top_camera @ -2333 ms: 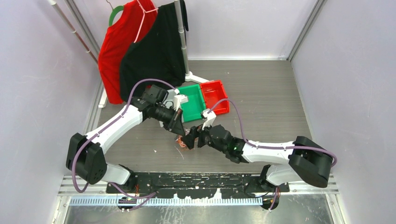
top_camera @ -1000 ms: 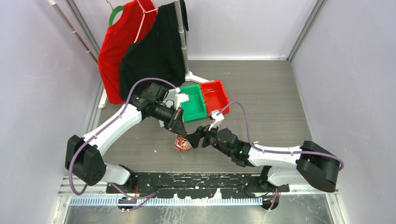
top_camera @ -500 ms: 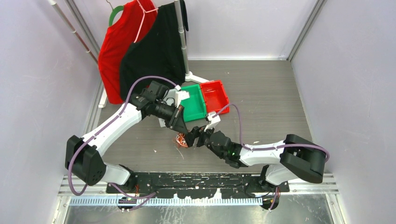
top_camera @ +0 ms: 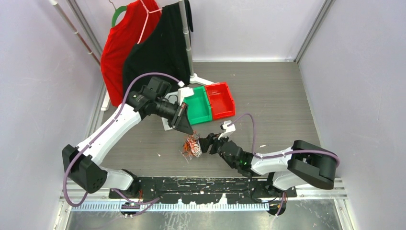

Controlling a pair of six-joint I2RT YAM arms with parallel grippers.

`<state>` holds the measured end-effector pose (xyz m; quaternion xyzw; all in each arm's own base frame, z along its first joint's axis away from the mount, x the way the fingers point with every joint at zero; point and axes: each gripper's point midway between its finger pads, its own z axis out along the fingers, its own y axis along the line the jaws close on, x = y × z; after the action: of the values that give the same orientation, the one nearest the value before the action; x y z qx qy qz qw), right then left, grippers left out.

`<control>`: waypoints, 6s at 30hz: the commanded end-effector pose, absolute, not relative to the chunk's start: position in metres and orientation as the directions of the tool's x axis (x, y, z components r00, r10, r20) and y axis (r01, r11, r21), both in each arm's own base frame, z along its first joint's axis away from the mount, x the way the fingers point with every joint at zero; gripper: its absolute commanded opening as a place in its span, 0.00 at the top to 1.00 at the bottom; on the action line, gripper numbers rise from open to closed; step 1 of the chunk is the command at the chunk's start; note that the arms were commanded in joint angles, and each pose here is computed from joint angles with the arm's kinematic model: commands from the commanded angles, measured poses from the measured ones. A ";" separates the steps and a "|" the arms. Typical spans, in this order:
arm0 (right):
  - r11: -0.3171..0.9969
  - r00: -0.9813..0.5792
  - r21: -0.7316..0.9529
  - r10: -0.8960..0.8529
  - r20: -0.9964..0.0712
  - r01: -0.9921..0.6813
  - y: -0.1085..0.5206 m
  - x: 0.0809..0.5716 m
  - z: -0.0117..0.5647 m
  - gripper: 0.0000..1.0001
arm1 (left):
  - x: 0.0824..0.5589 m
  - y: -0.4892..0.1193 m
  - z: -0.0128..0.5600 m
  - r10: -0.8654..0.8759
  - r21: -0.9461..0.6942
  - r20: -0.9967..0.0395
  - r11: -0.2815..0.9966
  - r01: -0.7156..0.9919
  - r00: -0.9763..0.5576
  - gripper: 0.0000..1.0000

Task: Untangle the cables

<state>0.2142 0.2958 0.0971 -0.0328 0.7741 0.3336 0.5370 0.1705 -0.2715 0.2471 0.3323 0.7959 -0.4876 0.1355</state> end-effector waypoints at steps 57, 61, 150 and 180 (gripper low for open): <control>0.674 -0.492 0.613 0.402 -0.772 -0.411 0.259 0.179 0.205 0.99 | 0.165 -0.208 0.204 0.614 -0.297 -0.636 0.364 0.883 -0.467 0.32; 0.628 -0.516 0.634 0.396 -0.760 -0.452 0.278 0.176 0.213 0.99 | 0.164 -0.229 0.216 0.597 -0.332 -0.662 0.308 0.892 -0.453 0.29; 0.520 -0.385 0.496 0.312 -0.868 -0.696 0.388 0.200 0.226 0.30 | 0.147 -0.266 0.353 0.583 -0.205 -0.755 0.227 0.952 -0.301 1.00; 0.634 -0.527 0.498 0.163 -0.834 -0.592 0.371 0.173 0.089 0.31 | 0.182 -0.225 0.641 -0.027 0.376 -0.881 0.569 0.732 0.473 1.00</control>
<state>0.1721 0.3730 0.0794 -0.1600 0.7861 0.3956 0.4471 0.1801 -0.2509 0.5692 0.4568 0.5251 -0.2875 0.6580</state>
